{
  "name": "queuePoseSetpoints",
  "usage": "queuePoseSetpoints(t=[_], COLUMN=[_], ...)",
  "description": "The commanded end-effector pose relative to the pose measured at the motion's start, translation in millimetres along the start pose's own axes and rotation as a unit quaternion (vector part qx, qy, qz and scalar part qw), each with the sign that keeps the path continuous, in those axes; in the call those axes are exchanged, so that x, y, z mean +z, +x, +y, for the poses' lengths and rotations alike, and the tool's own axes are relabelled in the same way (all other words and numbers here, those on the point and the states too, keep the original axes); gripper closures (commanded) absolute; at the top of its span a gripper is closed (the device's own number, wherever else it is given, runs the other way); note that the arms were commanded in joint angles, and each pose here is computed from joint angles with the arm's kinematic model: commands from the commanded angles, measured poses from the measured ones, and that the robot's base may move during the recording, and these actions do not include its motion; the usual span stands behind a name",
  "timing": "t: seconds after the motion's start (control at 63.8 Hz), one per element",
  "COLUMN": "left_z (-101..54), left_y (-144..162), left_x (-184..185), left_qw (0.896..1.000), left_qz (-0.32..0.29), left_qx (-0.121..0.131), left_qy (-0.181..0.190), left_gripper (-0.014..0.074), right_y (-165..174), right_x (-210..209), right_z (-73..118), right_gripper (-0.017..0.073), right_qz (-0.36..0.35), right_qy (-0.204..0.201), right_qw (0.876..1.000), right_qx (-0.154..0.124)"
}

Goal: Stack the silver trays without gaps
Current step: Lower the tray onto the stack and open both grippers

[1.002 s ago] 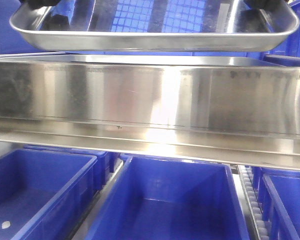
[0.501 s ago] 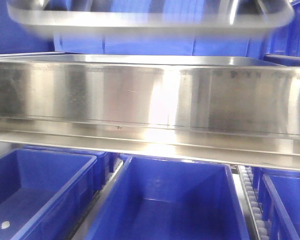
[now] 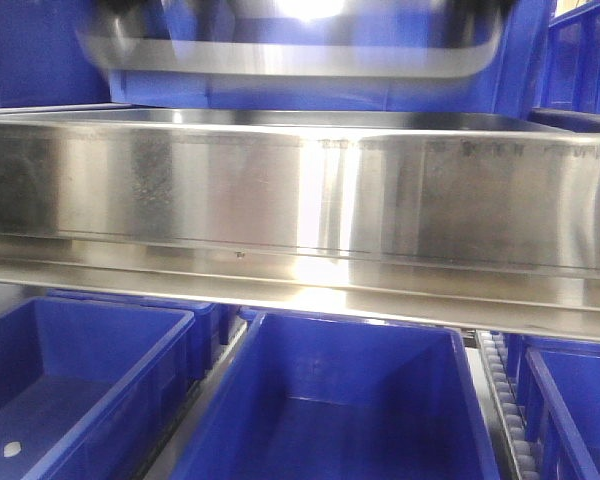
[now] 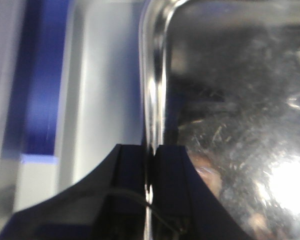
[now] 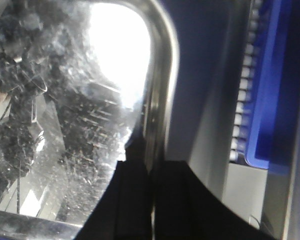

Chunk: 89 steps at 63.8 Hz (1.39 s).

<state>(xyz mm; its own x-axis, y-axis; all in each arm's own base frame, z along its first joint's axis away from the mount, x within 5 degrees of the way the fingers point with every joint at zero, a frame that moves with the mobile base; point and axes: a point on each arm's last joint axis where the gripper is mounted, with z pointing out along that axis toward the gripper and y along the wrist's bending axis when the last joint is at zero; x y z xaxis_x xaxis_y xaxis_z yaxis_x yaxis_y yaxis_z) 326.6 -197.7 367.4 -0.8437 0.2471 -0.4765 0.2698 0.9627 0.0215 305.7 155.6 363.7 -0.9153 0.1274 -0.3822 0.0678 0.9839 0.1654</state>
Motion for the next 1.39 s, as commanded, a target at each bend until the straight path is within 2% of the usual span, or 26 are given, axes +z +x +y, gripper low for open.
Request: queuePoseSetpoints(t=[0.0,0.11,0.219,0.313,0.392,0.439,0.501,0.564,0.673,0.752,0.799,0.908,0.94,1.002,1.034,1.096,1.143,1.237,1.378], left_z=[9.0,7.2,5.9,6.0,6.0,6.3,7.0,5.7,4.3,2.9,2.8,4.0,5.1,8.0,10.0,12.3,14.9,21.3,32.8], left_y=[-8.7,-9.1,-8.8,-8.6,-8.1,-8.4,-8.5,-7.6,-1.2,7.9,14.6,36.2,45.3,62.4,75.4,93.8,108.1,136.6,180.7], left_x=[-17.9,-10.3,-10.1,-10.1,-10.5,-12.8,-17.6,-31.3,-61.3,-91.2,-106.2,-136.1,-143.3,-155.6,-161.1,-164.2,-170.7,-171.1,-164.1], left_qw=[0.999,0.999,0.999,0.999,0.999,0.999,0.999,0.999,0.997,0.993,0.991,0.985,0.984,0.981,0.979,0.977,0.972,0.965,0.946], left_qz=[-0.046,-0.037,-0.035,-0.034,-0.030,-0.029,-0.027,-0.038,-0.068,-0.100,-0.117,-0.149,-0.154,-0.164,-0.169,-0.175,-0.192,-0.212,-0.262], left_qx=[0.011,0.016,0.029,0.031,0.030,0.029,0.028,0.032,0.046,0.059,0.063,0.075,0.080,0.086,0.092,0.095,0.095,0.090,0.098], left_qy=[-0.018,-0.018,-0.011,-0.012,-0.012,-0.012,-0.012,-0.007,0.004,0.015,0.021,0.041,0.046,0.059,0.069,0.083,0.101,0.124,0.165], left_gripper=[0.0638,0.0582,0.0435,0.0255,0.0137,0.0097,0.0073,0.0079,0.0091,0.0142,0.0185,0.0325,0.0379,0.0487,0.0563,0.0654,0.0629,0.0636,0.0636], right_y=[-10.6,-12.3,-13.5,-14.3,-14.2,-13.5,-12.1,-9.4,-2.5,5.1,10.6,27.6,34.7,48.9,59.2,74.2,86.8,109.5,145.7], right_x=[-16.7,-7.0,-4.5,-4.6,-4.6,-5.7,-8.7,-15.2,-34.9,-58.4,-72.6,-108.2,-119.4,-136.7,-146.2,-156.1,-161.3,-163.5,-147.4], right_z=[-4.4,-3.2,-3.6,-4.8,-5.6,-6.2,-6.9,-7.2,-7.8,-9.3,-8.6,-10.4,-11.9,-17.2,-21.1,-27.0,-34.5,-48.1,-74.4], right_gripper=[0.0503,0.0473,0.0324,0.0116,-0.0022,-0.0073,-0.0059,-0.0048,-0.0016,0.0056,0.0120,0.0338,0.0431,0.0527,0.0501,0.0504,0.0503,0.0503,0.0503], right_qz=[-0.050,-0.041,-0.043,-0.047,-0.047,-0.045,-0.043,-0.044,-0.056,-0.079,-0.096,-0.138,-0.152,-0.175,-0.189,-0.206,-0.219,-0.243,-0.277], right_qy=[-0.006,0.001,0.008,0.015,0.019,0.020,0.021,0.017,0.006,-0.010,-0.024,-0.058,-0.071,-0.092,-0.108,-0.128,-0.140,-0.164,-0.189], right_qw=[0.999,0.999,0.999,0.999,0.999,0.999,0.999,0.999,0.998,0.996,0.993,0.985,0.981,0.975,0.969,0.961,0.955,0.941,0.921], right_qx=[-0.006,-0.007,-0.010,-0.013,-0.014,-0.013,-0.013,-0.015,-0.035,-0.050,-0.061,-0.083,-0.092,-0.105,-0.114,-0.132,-0.145,-0.168,-0.198])
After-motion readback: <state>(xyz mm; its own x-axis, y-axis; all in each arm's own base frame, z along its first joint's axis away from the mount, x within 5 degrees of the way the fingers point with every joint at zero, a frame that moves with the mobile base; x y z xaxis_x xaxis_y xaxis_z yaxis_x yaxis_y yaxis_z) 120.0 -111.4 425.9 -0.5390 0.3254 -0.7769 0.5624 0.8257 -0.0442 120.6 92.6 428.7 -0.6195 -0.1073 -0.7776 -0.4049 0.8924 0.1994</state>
